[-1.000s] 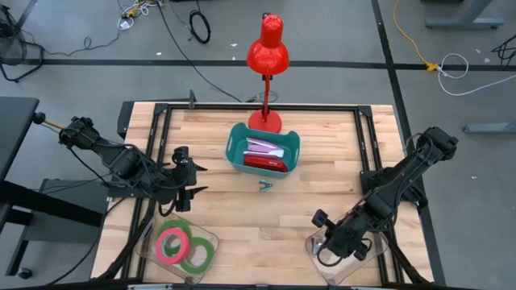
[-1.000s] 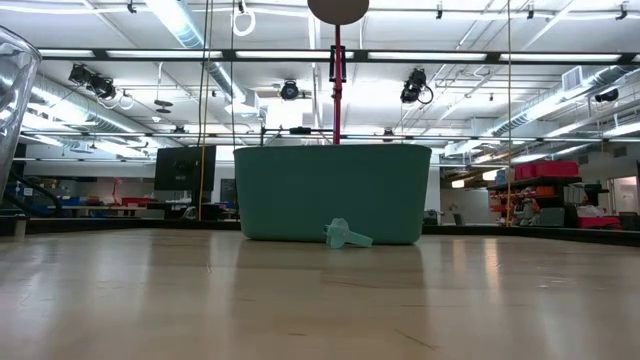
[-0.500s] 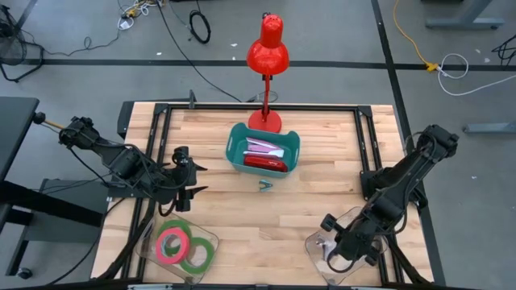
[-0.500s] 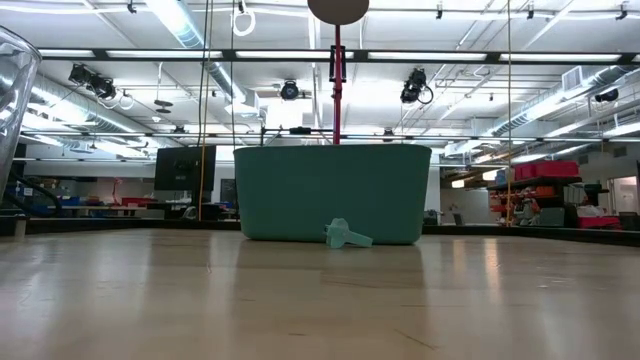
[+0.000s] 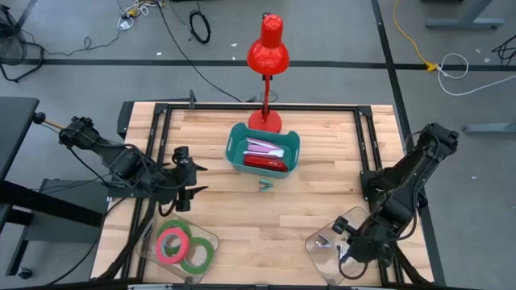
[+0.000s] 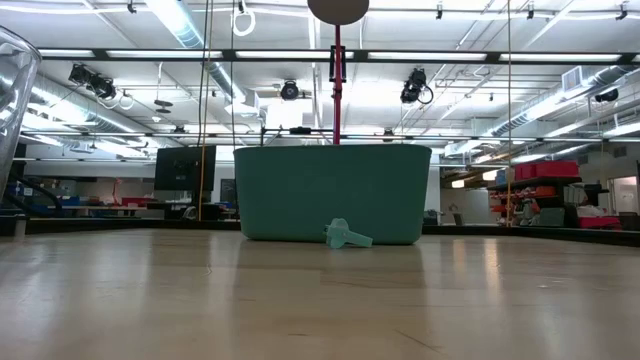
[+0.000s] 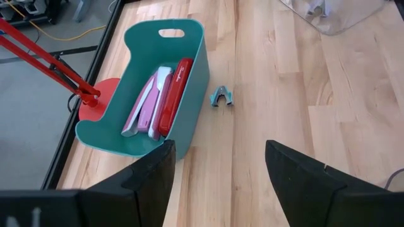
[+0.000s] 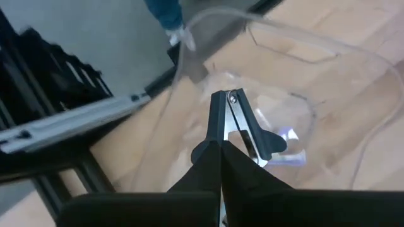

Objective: Pick and place Stapler, Stapler remover, tape
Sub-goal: Put the black staple remover in the right transparent bin, then put the blue staple remover in the right transparent bin

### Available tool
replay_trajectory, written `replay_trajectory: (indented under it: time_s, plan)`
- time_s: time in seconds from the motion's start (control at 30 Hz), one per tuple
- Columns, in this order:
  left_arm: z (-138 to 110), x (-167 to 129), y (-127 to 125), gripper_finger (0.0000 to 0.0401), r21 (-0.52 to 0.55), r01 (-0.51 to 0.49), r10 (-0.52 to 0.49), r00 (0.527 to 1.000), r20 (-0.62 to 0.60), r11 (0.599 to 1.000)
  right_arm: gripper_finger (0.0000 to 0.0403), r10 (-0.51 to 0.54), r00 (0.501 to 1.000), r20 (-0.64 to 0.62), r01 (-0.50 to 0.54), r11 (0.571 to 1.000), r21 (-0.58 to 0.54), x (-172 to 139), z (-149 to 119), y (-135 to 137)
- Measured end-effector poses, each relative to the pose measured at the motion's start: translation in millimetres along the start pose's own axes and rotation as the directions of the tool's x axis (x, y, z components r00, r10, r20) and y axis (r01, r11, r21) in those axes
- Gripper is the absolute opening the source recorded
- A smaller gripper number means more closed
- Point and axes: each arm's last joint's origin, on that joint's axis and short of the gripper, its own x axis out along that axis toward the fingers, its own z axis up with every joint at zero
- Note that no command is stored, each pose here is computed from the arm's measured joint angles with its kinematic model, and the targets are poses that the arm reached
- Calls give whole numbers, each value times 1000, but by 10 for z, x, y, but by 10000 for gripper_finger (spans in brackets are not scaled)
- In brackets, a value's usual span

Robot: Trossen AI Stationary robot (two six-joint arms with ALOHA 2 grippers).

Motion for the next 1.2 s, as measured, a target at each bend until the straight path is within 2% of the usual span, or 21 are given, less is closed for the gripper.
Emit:
replay_trajectory:
  time_s: [0.13,0.23,0.47,0.8,0.97,1.2]
  plan:
    - [0,0,-1,248,0,0,0,1000,0,1000,1,-44,994,-96,44,999,-10,64,-60,-24]
    - [0,0,0,248,0,-1,1,1000,0,1000,1,-42,989,-139,36,998,-49,159,-106,-35]
    - [3,0,1,248,-13,-7,7,1000,4,1000,1,-46,977,-208,38,999,-38,437,-355,-77]
    - [3,0,1,248,-13,-6,6,1000,4,1000,5,-42,979,-199,40,999,-14,610,-506,-101]
    - [3,0,1,248,-13,-6,6,1000,4,1000,40,-50,980,-192,59,997,40,625,-513,-106]
    - [2,0,1,248,-11,-6,6,1000,4,1000,137,-44,992,-122,61,988,144,636,-445,-108]
